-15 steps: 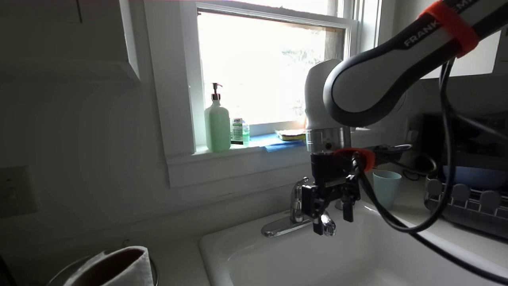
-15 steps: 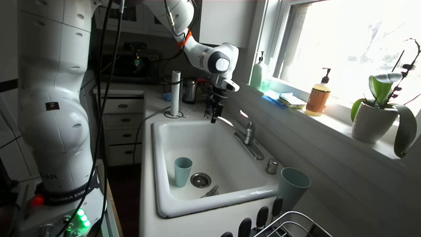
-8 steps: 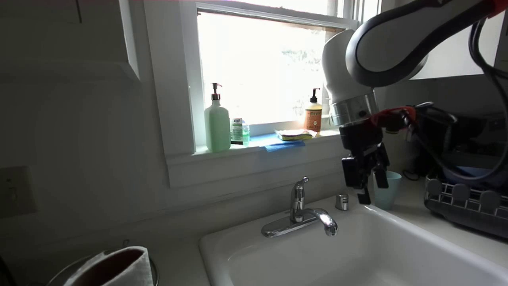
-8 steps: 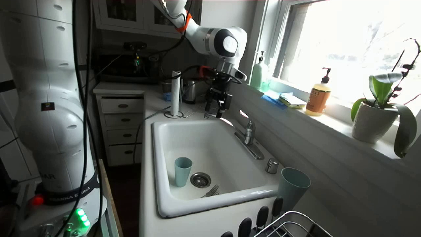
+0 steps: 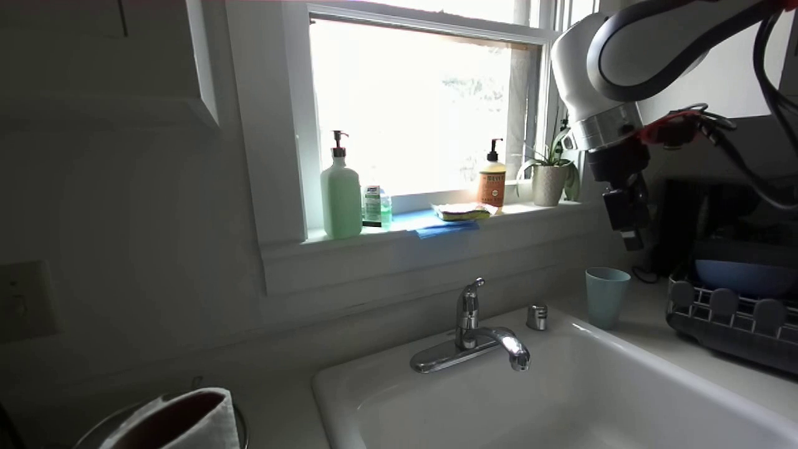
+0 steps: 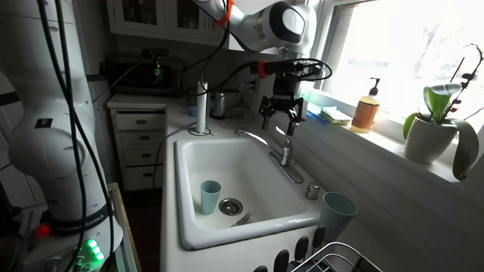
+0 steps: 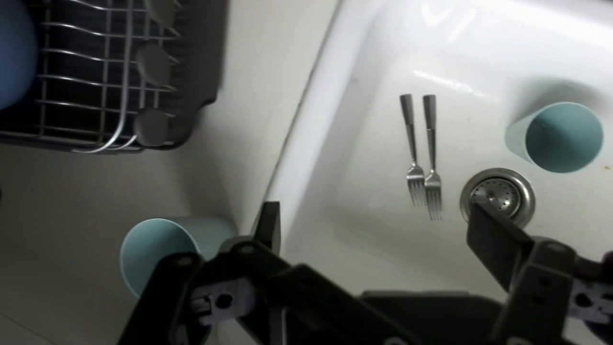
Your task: Move the faucet head to the left, pick up the cup on the right and pour its contents into the cup in the sink
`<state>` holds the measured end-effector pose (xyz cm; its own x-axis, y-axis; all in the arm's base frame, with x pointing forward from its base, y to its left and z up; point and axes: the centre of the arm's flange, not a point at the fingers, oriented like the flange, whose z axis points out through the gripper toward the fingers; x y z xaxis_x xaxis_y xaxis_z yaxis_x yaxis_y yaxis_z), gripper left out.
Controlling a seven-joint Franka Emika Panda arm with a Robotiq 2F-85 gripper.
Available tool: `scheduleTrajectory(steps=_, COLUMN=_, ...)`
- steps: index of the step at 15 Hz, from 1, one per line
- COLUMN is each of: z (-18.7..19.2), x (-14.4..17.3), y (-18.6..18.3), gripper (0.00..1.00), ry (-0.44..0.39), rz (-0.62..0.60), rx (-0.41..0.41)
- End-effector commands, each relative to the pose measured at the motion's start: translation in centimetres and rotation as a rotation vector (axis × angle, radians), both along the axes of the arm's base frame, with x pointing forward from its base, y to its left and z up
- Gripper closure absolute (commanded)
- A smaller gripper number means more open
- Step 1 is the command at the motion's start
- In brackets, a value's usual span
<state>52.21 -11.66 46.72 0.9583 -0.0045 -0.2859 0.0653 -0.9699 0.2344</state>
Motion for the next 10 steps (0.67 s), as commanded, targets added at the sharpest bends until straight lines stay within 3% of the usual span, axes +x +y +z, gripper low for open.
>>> scheduleTrajectory(steps=1, z=1.0, x=0.2, y=-4.3, gripper=0.00, ry=0.061, rz=0.083, rx=-0.072)
scheduleTrajectory(steps=2, z=0.7, x=-0.3, y=-2.7, gripper=0.00, ry=0.021, rz=0.040, rx=-0.033)
scheduleTrajectory(steps=10, z=0.2, x=0.3, y=-4.8, gripper=0.00, ry=0.036, rz=0.059, rx=-0.067)
